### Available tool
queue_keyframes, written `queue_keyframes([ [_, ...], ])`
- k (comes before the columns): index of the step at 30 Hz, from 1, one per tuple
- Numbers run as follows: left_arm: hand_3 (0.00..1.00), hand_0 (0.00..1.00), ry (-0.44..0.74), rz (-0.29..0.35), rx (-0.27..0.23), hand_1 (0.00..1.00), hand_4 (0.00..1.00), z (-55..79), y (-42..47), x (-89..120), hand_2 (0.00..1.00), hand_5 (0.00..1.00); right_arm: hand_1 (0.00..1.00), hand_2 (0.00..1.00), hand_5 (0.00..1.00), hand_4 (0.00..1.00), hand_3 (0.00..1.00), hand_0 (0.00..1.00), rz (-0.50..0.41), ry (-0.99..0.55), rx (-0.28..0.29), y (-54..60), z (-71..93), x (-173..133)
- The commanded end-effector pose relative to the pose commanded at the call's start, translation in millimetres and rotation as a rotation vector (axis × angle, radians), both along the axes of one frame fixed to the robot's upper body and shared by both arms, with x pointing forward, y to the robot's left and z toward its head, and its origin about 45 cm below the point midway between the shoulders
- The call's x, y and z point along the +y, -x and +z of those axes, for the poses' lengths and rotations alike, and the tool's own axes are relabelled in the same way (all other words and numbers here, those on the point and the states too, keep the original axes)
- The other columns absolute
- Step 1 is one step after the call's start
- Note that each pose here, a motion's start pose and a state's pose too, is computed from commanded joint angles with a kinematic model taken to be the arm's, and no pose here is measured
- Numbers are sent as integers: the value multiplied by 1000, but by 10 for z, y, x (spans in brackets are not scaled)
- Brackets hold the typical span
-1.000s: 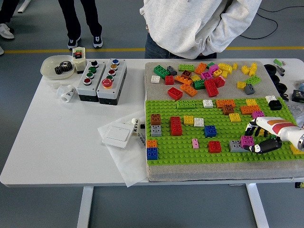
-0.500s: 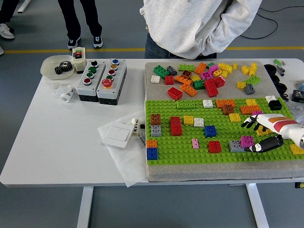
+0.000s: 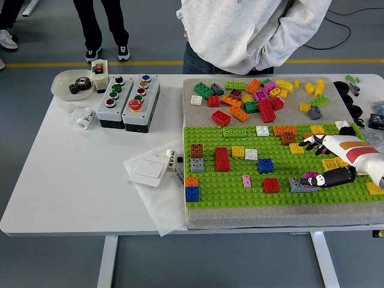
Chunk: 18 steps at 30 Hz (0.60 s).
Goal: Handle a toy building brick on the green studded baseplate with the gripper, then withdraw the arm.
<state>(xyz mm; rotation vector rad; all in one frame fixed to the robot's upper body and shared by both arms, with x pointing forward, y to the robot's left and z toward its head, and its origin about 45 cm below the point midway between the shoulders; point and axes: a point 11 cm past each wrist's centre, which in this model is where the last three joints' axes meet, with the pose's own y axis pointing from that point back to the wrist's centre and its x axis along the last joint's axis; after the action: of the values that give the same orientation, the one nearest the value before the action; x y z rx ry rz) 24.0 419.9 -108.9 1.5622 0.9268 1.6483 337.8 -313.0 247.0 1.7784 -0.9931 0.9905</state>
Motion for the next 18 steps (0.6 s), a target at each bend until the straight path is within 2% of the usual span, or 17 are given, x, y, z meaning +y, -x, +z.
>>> queue_keyframes([
  [1,614,742,0,-1,2,756,645,-1,7,0,805,633,658,720,471,943,652,639,-2,-6,9,24,-7,3],
  [2,614,742,0,-1,3,756,645,-1,14,1,805,633,666,722,509,884,576,663,-3,-10,18,48,-16,4],
  [7,614,742,-1,-3,9,756,645,-1,37,7,805,633,666,722,509,884,576,663,-11,0,65,132,-92,-30],
  [18,614,742,1,-5,7,756,646,-1,23,4,806,635,662,714,521,885,559,669,-6,20,98,201,-173,-46],
])
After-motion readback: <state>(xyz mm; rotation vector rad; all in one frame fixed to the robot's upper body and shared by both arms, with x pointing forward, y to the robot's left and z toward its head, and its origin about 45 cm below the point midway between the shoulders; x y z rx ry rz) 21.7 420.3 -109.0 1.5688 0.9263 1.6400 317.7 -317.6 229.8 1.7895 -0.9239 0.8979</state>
